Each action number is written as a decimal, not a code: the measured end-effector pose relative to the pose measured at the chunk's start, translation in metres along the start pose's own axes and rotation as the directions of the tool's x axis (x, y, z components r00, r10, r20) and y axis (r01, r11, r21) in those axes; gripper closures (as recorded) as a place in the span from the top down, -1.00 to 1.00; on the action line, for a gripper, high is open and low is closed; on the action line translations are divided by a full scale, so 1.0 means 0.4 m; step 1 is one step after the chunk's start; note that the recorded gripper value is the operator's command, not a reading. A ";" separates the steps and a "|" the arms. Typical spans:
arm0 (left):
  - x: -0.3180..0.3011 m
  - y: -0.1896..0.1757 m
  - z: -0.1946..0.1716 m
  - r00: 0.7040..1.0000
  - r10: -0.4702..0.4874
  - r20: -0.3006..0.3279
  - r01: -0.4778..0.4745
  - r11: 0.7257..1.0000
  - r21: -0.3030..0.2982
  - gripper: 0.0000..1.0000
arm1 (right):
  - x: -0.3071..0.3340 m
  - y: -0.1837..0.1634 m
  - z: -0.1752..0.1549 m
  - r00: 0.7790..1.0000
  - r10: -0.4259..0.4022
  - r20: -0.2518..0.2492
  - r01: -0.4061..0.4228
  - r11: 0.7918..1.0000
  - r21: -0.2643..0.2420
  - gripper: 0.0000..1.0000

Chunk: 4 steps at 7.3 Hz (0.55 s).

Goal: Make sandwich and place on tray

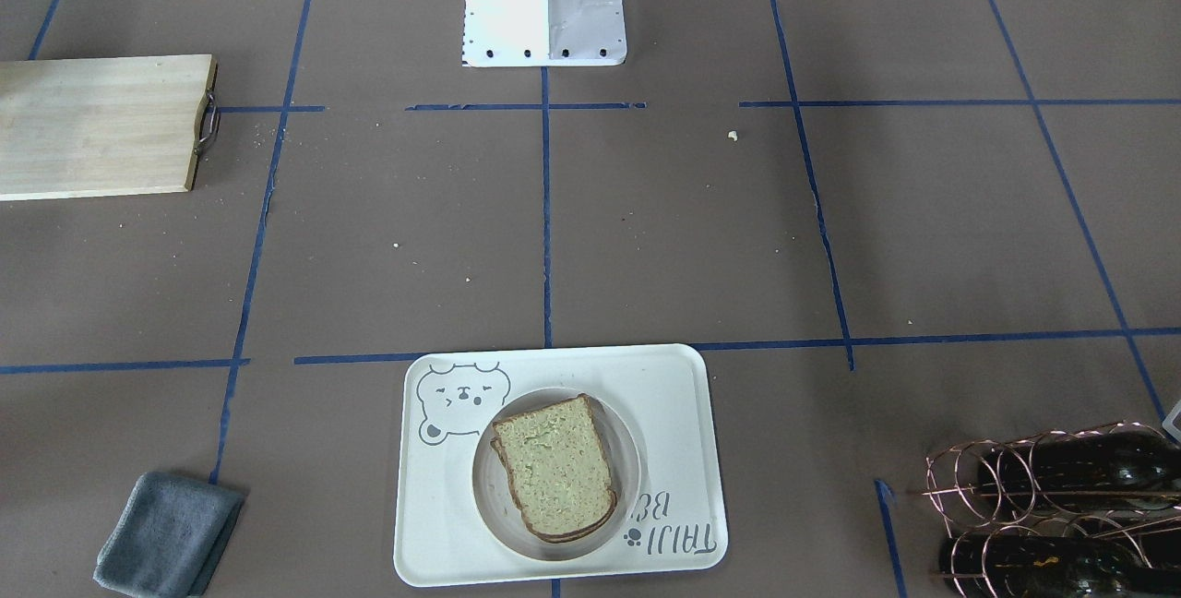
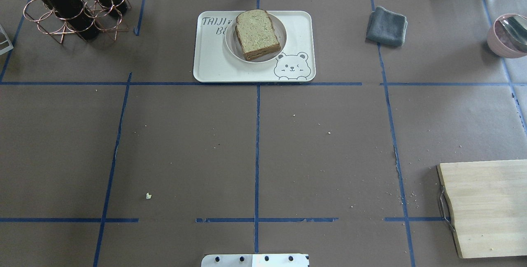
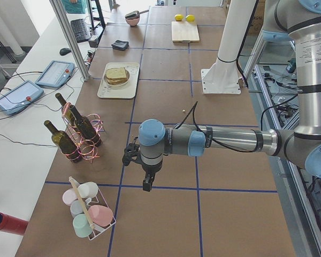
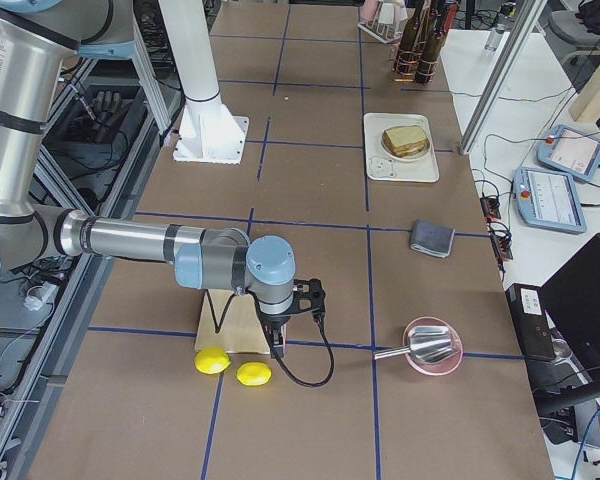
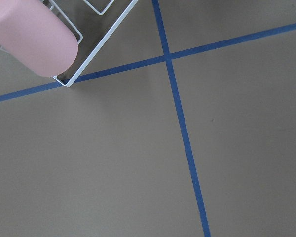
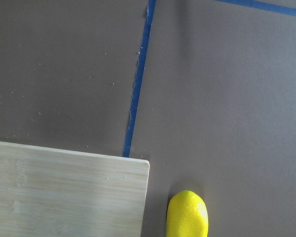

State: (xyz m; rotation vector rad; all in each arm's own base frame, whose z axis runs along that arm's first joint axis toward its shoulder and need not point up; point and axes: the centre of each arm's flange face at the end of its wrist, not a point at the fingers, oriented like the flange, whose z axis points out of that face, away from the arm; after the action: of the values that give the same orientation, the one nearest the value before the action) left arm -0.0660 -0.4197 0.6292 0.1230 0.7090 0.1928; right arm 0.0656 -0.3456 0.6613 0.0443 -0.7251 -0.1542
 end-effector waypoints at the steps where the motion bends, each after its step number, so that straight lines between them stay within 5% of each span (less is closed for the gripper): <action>1: -0.001 0.001 0.001 1.000 -0.001 0.001 0.001 1.000 0.000 1.00 | -0.001 -0.001 -0.002 1.000 -0.001 0.000 0.001 1.000 0.002 1.00; 4: -0.008 0.004 0.012 1.000 -0.006 -0.003 0.006 1.000 -0.008 1.00 | -0.003 -0.003 -0.005 1.000 -0.002 -0.001 0.002 1.000 0.004 1.00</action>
State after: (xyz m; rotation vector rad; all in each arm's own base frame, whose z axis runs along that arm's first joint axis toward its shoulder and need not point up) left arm -0.0654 -0.4190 0.6354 0.1132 0.7117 0.1902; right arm 0.0660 -0.3465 0.6591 0.0494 -0.7249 -0.1548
